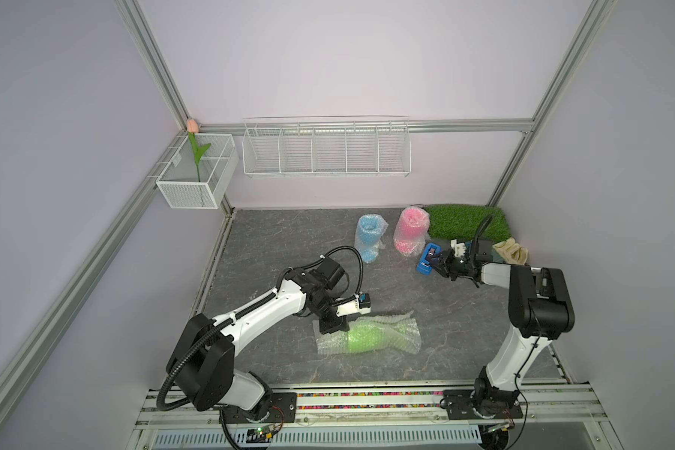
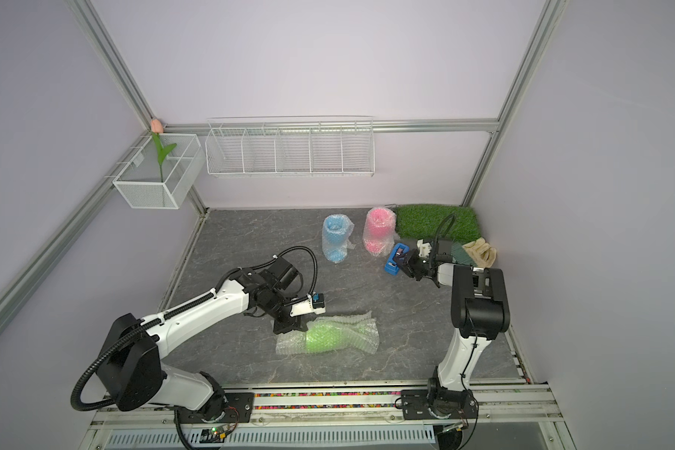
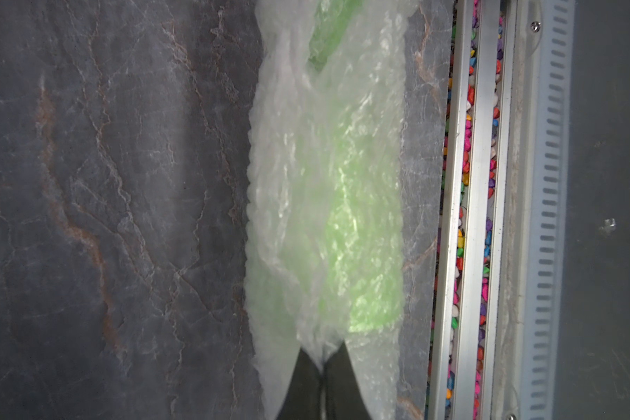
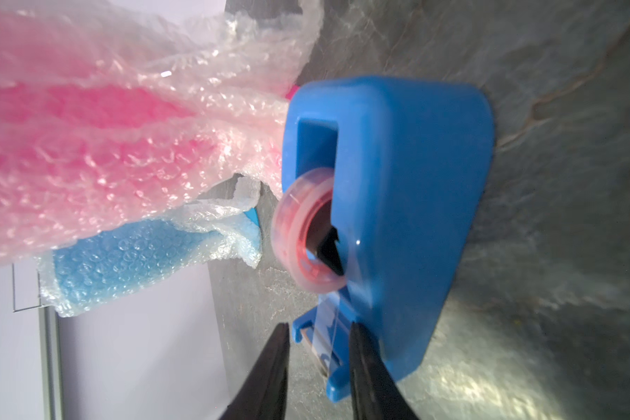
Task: Wrap wine glasses in bubble wrap
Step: Pull the tape from the tape cutter, then tear off the tape using the Tape Cutter, then stick the tape on the bubble wrap.
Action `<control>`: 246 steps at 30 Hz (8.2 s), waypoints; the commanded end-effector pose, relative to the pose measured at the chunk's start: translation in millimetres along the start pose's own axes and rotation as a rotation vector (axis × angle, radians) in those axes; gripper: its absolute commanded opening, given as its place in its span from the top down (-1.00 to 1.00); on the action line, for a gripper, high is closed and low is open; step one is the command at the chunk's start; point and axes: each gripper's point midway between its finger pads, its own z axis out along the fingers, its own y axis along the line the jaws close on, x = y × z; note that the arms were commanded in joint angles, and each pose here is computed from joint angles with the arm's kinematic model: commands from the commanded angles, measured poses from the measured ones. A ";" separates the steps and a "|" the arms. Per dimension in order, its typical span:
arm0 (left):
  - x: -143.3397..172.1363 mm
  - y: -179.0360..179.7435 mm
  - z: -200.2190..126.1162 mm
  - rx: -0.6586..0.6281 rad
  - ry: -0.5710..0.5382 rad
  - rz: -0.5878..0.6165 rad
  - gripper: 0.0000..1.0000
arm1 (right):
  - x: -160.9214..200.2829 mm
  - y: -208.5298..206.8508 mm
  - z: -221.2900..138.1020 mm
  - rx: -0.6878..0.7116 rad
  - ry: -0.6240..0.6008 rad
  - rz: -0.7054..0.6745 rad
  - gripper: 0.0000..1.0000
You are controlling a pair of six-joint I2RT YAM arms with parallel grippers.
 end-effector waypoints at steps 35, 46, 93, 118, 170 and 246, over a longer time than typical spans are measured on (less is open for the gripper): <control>-1.8 -6.4 -0.7 0.036 0.014 0.020 1.00 | 42.8 78.1 -43.1 -0.180 -0.037 0.078 0.86; -1.2 -6.6 -1.2 0.024 0.008 0.021 1.00 | 127.8 69.5 -53.9 -0.107 0.030 0.070 0.86; 3.3 -7.5 9.3 0.046 0.055 0.013 1.00 | 67.4 20.0 -29.4 0.009 -0.038 -0.079 -0.18; 8.1 -8.6 12.1 0.045 0.085 0.019 1.00 | 25.2 10.0 4.8 -0.129 -0.105 -0.015 0.26; 5.9 -11.9 12.3 0.073 0.082 0.013 1.00 | 81.3 97.1 -57.9 0.051 -0.069 -0.477 0.86; 3.5 -17.5 -1.1 -0.080 0.034 0.121 1.00 | 295.7 93.4 -9.9 -0.052 0.278 -1.179 0.86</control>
